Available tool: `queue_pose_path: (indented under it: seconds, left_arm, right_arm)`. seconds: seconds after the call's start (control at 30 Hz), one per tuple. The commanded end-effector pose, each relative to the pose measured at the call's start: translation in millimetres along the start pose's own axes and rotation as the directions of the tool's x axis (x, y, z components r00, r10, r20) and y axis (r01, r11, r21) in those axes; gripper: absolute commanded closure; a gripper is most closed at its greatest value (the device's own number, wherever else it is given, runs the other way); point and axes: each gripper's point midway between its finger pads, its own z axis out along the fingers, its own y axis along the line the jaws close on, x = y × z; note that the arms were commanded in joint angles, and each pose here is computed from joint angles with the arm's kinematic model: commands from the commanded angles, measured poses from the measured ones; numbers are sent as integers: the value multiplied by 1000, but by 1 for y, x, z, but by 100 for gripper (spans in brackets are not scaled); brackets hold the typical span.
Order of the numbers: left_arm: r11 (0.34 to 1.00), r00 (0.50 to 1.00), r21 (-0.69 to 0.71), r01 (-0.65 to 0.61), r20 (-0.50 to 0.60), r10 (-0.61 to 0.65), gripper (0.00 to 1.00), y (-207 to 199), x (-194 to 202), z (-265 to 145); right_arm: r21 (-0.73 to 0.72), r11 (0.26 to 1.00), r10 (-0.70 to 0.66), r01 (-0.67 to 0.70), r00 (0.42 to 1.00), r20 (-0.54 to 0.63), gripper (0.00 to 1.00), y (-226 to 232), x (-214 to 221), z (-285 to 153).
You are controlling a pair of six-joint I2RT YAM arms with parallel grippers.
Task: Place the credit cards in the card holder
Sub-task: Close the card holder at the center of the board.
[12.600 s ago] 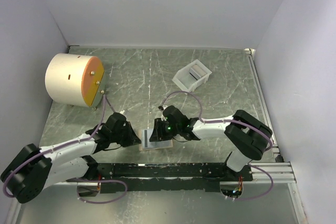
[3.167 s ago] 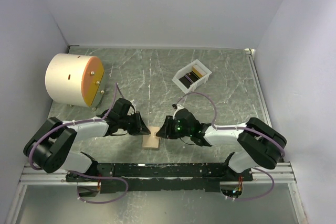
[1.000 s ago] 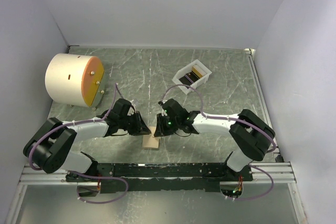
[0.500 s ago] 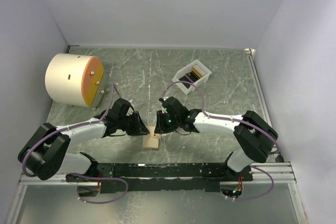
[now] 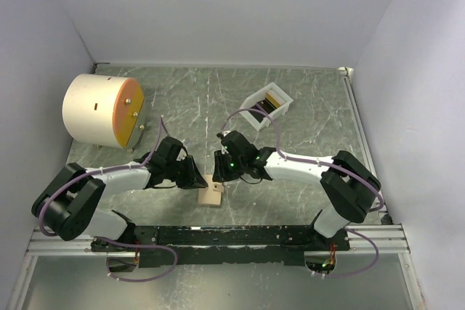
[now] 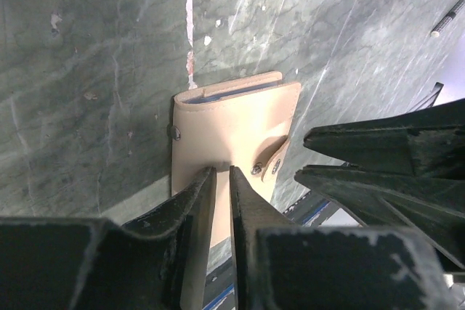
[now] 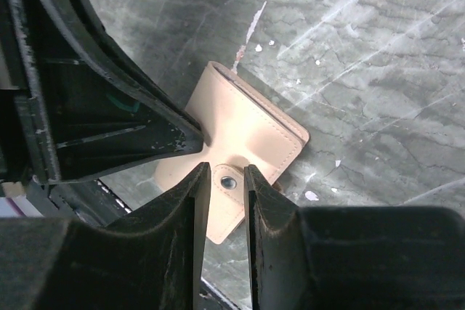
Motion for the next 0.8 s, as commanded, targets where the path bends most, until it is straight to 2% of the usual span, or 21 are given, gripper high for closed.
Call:
queue_pose_path:
  seconds: [0.0, 0.77]
  left_arm:
    - [993, 1000, -115, -5, -12, 4, 74, 28, 7, 5]
    - [993, 1000, -122, 11, -11, -12, 74, 28, 8, 5]
  right_arm:
    - [7, 1000, -18, 18, 1000, -25, 75, -2, 2, 5]
    - [-35, 999, -15, 13, 998, -60, 73, -3, 19, 14]
